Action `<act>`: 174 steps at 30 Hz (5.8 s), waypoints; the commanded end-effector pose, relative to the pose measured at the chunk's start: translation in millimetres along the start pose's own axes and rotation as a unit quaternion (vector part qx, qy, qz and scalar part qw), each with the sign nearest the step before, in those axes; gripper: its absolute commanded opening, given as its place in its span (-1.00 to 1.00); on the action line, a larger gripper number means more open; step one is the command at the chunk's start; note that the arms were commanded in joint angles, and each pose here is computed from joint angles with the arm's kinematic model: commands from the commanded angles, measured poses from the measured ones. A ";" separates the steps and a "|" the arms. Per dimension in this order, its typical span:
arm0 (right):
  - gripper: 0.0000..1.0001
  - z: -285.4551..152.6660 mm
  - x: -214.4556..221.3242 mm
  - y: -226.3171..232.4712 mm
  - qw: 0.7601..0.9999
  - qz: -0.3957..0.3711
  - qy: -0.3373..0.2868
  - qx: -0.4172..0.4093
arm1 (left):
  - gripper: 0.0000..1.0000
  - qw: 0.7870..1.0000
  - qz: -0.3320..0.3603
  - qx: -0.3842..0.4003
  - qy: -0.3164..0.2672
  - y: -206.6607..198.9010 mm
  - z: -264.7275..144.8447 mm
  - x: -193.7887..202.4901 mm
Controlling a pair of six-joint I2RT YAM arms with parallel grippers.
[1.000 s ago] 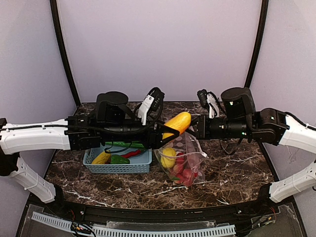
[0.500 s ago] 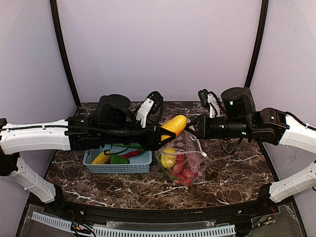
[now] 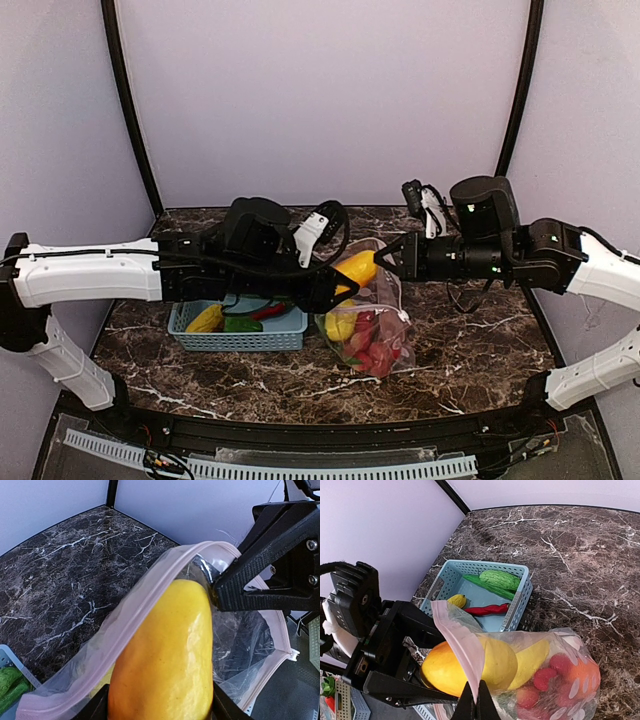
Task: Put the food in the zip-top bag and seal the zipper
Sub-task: Place the fake fruit in the zipper food storage bag, then pick up the fake fruit from the bin.
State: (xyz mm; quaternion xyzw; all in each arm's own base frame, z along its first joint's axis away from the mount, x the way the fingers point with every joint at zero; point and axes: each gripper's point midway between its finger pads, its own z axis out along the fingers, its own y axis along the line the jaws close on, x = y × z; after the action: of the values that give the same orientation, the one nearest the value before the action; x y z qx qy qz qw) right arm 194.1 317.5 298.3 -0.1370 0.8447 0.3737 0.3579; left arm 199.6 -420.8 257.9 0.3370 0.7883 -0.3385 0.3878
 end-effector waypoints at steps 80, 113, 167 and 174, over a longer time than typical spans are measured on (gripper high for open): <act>-1.00 -15.7 -17.9 5.2 0.999 0.004 -0.038 -0.020 | 0.16 0.895 -0.166 -0.292 0.293 269.4 -117.4 209.5; -1.00 -13.4 -15.2 2.9 0.999 0.008 -0.034 -0.018 | 0.00 0.876 -0.185 -0.278 0.347 277.3 -107.3 236.3; -1.00 -2.4 -16.6 9.5 0.999 0.006 -0.025 -0.024 | -0.19 0.991 -0.096 0.037 -0.088 34.4 -130.1 -48.9; -1.00 -2.5 -17.5 12.1 0.999 0.008 -0.024 -0.030 | -0.21 0.986 -0.059 0.084 -0.133 -4.5 -107.3 -79.5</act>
State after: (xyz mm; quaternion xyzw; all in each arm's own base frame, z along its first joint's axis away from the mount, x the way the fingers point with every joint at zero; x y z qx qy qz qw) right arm 194.7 317.6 295.0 -0.1381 0.8449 0.3786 0.3519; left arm 190.0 -339.5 335.8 0.2743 0.7661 -0.4323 0.3885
